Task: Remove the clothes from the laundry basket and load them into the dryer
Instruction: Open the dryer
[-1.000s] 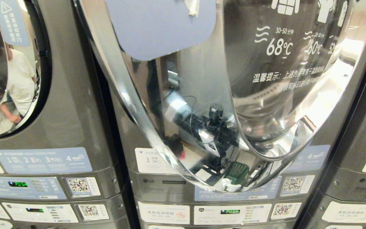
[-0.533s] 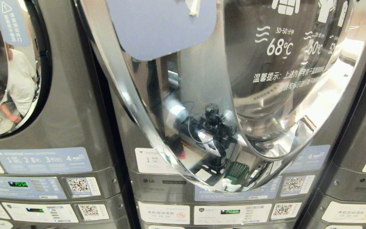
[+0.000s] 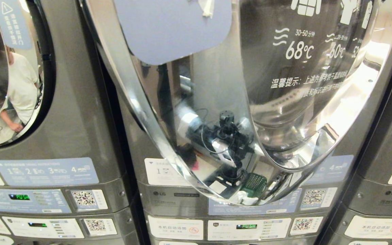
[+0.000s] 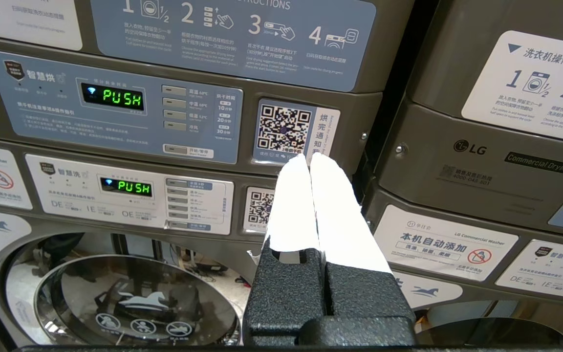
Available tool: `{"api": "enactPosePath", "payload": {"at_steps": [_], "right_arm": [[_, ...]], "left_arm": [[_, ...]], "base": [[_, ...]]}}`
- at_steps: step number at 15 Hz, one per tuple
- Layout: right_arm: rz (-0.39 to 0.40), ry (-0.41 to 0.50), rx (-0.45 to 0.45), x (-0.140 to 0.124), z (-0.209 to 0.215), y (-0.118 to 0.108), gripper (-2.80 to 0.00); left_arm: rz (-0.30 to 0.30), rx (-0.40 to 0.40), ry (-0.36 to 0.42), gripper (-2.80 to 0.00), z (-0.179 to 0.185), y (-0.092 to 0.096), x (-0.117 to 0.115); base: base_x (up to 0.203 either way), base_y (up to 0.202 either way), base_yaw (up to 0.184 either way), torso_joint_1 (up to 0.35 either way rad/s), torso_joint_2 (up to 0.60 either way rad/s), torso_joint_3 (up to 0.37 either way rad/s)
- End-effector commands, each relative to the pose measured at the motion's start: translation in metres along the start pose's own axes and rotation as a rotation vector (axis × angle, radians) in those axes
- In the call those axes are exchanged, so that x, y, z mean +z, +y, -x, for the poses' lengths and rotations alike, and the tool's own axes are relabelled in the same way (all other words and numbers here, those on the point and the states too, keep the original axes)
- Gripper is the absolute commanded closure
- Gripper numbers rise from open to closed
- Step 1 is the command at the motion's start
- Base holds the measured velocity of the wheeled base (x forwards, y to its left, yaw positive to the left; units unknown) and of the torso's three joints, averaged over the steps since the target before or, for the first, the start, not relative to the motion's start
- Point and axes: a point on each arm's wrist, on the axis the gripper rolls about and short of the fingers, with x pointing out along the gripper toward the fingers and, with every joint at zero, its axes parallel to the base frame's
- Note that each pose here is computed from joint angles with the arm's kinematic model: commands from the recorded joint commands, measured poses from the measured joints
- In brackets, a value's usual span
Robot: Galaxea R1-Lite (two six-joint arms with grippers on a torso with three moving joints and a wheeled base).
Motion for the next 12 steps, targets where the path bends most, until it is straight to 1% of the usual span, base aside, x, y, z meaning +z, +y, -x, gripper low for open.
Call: {"api": "enactPosePath", "payload": {"at_steps": [1, 3, 10, 12], "right_arm": [[0.001, -0.001, 0.001, 0.0001, 0.0, 0.0, 0.0], [0.001, 0.0, 0.001, 0.0001, -0.0001, 0.0, 0.0], [-0.01, 0.0, -0.001, -0.0001, 0.0001, 0.0, 0.0], [-0.023, 0.001, -0.001, -0.0001, 0.0, 0.0, 0.0]], "left_arm": [[-0.001, 0.001, -0.003, 0.0, 0.0, 0.0001, 0.0001], [-0.001, 0.002, -0.005, 0.0, -0.0003, 0.0, -0.0001], [-0.001, -0.001, -0.007, 0.0, -0.0001, 0.0, 0.0003], [0.001, 0.002, -0.006, 0.0, -0.0002, 0.0, 0.0002]], "base": [[0.0, 0.0, 0.0, 0.0, 0.0, 0.0], [-0.136, 0.0, 0.003, 0.018, 0.01, -0.003], [-0.19, 0.0, 0.002, -0.006, 0.0, 0.003], [-0.045, 0.0, -0.001, -0.001, 0.0, 0.0]]}}
